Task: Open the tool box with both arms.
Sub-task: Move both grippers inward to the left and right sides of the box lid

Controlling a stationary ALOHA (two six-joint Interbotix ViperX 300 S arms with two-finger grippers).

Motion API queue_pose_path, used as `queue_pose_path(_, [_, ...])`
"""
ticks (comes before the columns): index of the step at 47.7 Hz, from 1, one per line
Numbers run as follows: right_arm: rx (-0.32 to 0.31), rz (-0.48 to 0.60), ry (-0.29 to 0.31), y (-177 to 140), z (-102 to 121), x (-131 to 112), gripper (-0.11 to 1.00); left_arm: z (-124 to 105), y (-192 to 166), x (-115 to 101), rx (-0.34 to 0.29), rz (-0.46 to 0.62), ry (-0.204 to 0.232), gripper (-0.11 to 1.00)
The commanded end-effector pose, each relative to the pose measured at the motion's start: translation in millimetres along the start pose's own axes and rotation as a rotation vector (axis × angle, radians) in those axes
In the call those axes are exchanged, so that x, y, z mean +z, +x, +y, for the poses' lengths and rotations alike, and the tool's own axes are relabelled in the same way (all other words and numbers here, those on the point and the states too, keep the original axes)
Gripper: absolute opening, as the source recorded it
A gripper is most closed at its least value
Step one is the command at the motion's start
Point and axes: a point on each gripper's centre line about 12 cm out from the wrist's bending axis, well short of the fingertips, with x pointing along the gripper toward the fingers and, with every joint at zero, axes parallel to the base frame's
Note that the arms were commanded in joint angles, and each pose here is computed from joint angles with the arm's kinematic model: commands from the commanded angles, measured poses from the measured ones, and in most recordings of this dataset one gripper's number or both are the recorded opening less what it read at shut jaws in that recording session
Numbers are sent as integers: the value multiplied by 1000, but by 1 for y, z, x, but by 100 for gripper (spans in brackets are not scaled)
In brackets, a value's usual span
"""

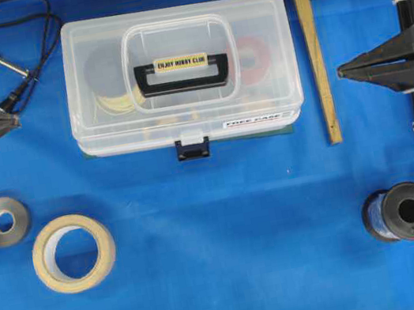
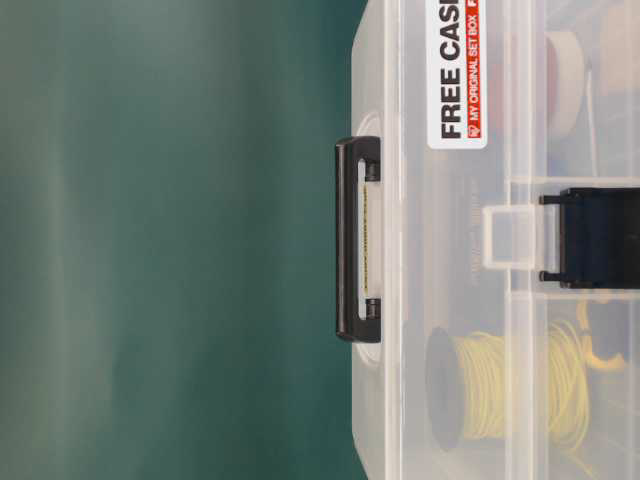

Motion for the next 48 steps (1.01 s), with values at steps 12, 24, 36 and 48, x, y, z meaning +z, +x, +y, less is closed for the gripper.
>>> queue_pose_path(12, [-105,56,3,5,-21,14,0,16,4,-13,80,146,6,0])
queue_pose_path(24, [-191,192,25,4,-39,-2,2,33,0,-26,163,246,5,0])
queue_pose_path(36, [-252,418,59,1,-51,-33,69,39,-5,-40,196,358,-16,27])
queue_pose_path(48, [-277,591,88,2,-57,-62,80,44,-4,-58,212,432,-19,89])
